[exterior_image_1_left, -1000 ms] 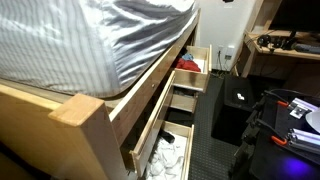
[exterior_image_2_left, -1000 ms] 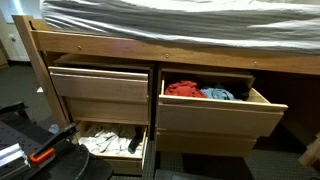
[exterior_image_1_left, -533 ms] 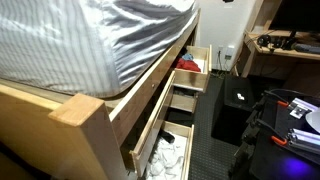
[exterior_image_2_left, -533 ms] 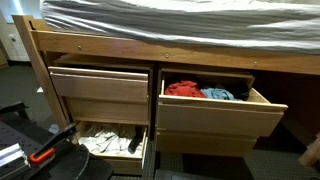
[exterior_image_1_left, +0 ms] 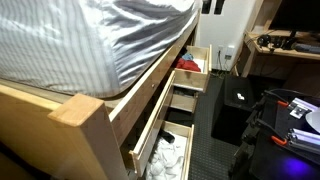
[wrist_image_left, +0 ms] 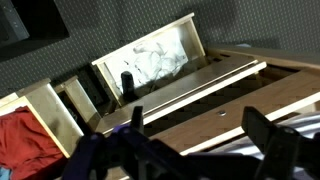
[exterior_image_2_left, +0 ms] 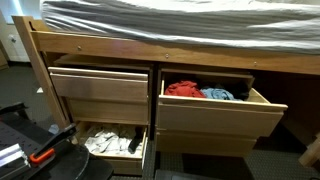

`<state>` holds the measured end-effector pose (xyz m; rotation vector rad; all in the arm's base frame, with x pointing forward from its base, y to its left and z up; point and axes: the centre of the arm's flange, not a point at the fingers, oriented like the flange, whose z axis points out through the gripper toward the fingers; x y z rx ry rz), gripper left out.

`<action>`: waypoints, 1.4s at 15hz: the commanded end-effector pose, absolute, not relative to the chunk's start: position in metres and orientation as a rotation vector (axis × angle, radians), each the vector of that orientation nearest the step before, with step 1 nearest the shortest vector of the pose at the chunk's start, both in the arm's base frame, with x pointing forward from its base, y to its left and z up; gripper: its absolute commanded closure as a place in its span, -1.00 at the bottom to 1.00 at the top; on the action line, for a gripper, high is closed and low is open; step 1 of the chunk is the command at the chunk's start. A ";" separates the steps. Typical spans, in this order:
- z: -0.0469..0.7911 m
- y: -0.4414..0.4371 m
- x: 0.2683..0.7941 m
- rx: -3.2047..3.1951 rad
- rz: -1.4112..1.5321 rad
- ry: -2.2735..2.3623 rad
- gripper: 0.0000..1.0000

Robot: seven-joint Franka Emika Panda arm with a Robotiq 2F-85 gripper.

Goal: Open the left top drawer then close the right top drawer

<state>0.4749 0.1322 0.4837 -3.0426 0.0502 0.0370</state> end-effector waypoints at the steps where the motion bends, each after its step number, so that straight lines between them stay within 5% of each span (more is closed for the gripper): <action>1: 0.414 0.086 0.429 -3.019 -0.077 0.337 -1.00; 7: 0.393 0.103 0.426 -3.102 -0.023 0.509 -1.00; 14: 0.286 -0.037 0.380 -3.040 -0.263 1.145 -1.00; 21: 0.279 -0.032 0.386 -2.997 -0.230 1.259 -1.00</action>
